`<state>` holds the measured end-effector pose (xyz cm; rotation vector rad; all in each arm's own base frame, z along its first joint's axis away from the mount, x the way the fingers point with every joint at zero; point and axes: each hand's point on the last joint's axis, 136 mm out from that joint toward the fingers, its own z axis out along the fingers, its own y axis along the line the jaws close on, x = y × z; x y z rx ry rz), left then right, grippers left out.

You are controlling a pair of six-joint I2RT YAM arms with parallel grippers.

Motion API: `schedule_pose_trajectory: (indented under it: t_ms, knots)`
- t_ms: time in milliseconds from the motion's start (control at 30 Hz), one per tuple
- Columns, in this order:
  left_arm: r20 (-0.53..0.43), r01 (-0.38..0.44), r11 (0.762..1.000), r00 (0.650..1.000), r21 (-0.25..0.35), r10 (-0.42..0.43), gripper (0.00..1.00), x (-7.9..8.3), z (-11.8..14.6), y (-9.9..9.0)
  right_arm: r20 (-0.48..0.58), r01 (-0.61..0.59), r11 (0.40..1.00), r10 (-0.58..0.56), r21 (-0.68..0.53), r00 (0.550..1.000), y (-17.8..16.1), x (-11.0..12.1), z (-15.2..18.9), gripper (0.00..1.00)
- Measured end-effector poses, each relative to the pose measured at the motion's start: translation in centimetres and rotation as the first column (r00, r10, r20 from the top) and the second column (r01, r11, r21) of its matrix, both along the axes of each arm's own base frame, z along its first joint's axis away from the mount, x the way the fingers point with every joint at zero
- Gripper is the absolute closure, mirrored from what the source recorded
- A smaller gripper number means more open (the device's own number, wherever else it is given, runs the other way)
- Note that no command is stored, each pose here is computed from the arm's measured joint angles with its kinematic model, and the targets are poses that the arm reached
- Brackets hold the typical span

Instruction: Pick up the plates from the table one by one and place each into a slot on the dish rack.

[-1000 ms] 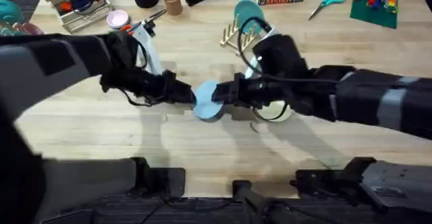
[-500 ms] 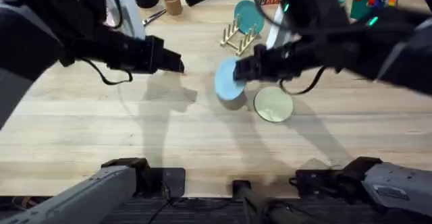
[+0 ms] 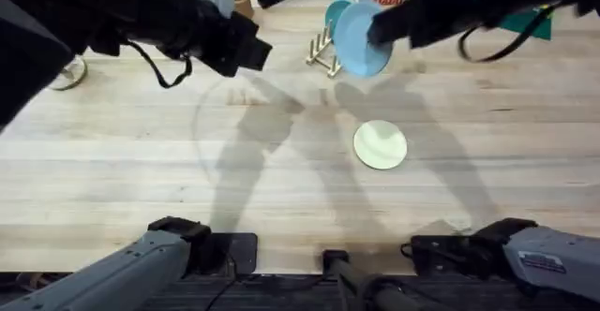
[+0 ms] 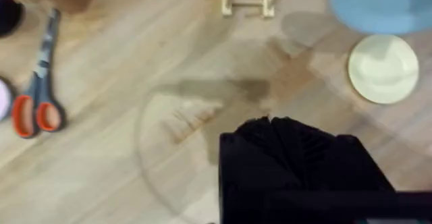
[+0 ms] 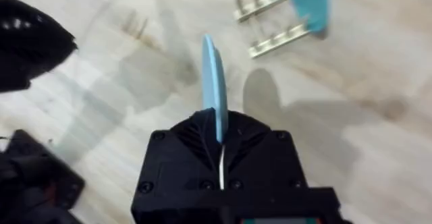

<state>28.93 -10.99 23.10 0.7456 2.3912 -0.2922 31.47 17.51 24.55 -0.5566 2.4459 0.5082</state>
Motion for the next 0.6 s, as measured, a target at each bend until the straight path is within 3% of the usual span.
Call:
schedule_pose_trajectory:
  t_ms: [33, 67, 233, 267, 600]
  knots:
    - [0.015, -0.002, 1.0, 1.0, 0.009, 0.002, 0.935, 0.3, 0.2, 0.1, 0.02, -0.003, 1.0, 0.004, -0.01, 1.0, -0.5, 0.3, 0.6, 0.97]
    - [0.025, -0.002, 1.0, 1.0, 0.016, 0.001, 0.842, 0.4, 0.2, 0.2, 0.034, -0.005, 1.0, 0.006, -0.02, 0.999, -0.9, 0.5, 1.1, 0.971]
    - [0.035, -0.009, 1.0, 0.999, 0.029, 0.008, 0.081, 0.7, 0.3, 0.4, 0.088, -0.059, 0.994, 0.067, -0.089, 0.994, -2.1, 1.3, 3.7, 0.971]
    - [0.035, -0.01, 0.999, 0.999, 0.031, 0.009, 0.026, 0.7, 0.3, 0.5, 0.09, -0.077, 0.992, 0.087, -0.103, 0.992, -2.0, 1.5, 4.0, 0.971]
    - [0.039, -0.013, 0.999, 0.999, 0.039, 0.011, 0.006, 0.7, 0.3, 0.6, 0.094, -0.199, 0.945, 0.23, -0.258, 0.969, -1.5, 5.6, 4.6, 0.971]
